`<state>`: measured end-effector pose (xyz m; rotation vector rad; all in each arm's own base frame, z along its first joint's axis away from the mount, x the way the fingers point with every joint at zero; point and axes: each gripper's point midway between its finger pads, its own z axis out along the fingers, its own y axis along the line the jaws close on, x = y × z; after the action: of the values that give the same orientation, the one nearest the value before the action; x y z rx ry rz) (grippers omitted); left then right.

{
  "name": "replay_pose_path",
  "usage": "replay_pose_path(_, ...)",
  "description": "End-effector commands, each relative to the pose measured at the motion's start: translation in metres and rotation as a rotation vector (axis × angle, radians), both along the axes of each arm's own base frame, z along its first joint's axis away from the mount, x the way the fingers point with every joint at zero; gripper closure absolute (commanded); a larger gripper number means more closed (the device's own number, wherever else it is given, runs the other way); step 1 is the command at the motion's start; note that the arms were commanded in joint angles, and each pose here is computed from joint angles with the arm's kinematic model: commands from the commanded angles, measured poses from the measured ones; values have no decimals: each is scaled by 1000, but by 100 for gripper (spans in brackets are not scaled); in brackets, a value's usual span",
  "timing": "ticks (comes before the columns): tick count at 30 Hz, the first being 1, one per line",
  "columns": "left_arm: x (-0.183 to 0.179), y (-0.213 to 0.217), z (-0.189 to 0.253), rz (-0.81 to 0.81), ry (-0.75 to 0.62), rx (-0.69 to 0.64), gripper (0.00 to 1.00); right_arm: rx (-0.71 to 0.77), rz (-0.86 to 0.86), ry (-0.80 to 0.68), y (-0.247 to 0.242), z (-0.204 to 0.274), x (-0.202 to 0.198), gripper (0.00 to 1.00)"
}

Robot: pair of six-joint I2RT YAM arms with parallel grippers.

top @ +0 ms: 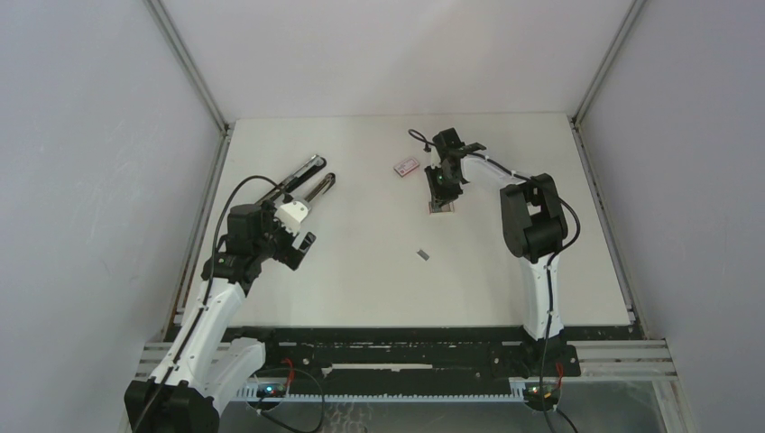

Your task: Unload the staples from the stapler

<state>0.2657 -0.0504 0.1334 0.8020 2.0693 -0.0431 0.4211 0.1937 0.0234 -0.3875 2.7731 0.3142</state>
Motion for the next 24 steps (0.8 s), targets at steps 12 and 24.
replay_pose_path(12,3,3,1,2,-28,11,0,-6,18,-78,13,20,13,71)
replay_pose_path(24,3,3,1,3,-29,11,0,-19,41,-108,15,29,15,74)
